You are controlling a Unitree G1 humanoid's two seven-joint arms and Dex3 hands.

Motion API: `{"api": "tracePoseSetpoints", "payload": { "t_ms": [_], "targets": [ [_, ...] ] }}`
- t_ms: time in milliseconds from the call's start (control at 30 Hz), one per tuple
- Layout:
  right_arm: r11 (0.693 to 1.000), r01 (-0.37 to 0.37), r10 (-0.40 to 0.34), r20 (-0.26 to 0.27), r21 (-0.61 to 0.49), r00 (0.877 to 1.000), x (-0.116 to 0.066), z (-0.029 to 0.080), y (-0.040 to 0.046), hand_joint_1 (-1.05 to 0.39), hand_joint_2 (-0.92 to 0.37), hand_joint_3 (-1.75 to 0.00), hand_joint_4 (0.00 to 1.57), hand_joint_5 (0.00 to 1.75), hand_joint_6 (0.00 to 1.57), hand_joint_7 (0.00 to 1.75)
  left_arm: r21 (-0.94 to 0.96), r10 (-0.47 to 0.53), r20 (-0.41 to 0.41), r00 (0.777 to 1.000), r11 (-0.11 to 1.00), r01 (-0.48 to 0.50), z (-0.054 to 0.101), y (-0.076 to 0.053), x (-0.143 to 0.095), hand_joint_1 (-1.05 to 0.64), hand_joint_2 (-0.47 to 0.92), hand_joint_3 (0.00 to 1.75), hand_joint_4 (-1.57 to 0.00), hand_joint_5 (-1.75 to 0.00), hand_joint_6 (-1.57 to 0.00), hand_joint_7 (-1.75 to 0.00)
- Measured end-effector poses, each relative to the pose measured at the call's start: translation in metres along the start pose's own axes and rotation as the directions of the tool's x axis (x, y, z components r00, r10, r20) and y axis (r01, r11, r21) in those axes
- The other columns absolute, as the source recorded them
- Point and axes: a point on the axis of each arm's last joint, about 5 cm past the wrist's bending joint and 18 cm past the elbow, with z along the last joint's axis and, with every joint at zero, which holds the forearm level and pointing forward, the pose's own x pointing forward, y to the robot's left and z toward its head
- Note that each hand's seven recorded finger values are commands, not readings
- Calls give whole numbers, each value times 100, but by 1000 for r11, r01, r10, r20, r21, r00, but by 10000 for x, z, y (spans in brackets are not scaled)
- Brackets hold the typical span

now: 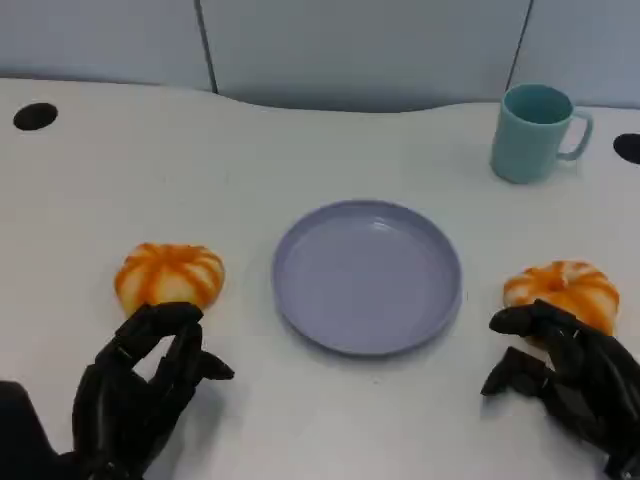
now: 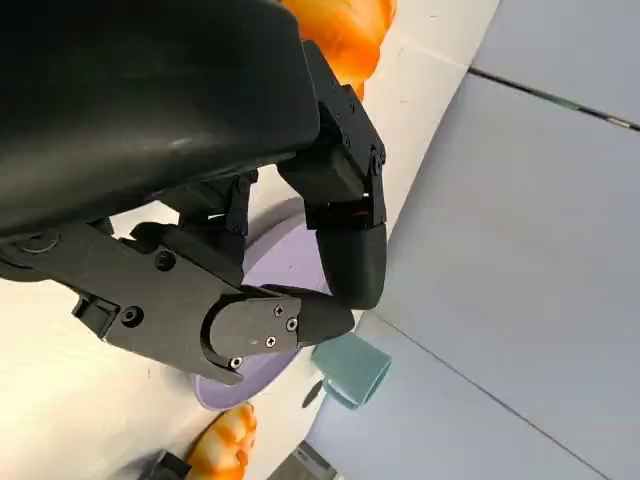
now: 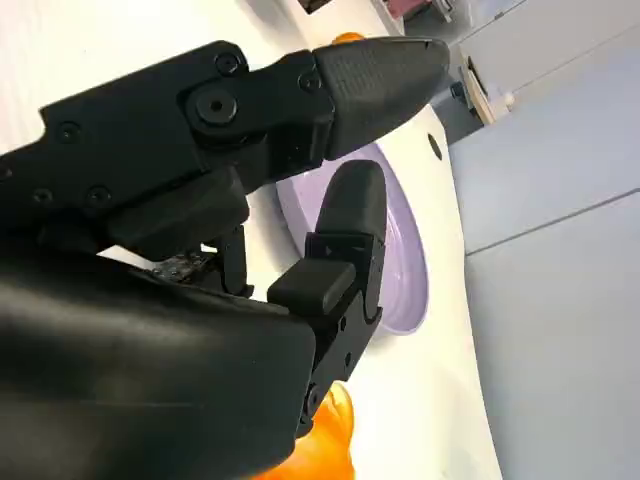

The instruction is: Grasp the bread from the table and place it into the plate.

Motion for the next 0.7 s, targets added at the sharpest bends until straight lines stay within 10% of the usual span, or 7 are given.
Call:
{"api": "tracePoseSetpoints", "payload": {
  "t_ms": [700],
  "targets": [
    [1000,0,0,0,0,1000,0,0,0,-43,-92,-21,63,143,66,96,14,2,-4,1000,1000,-2,2,4,-1,-37,71,55,-64,-161,-64,-119]
  ]
}}
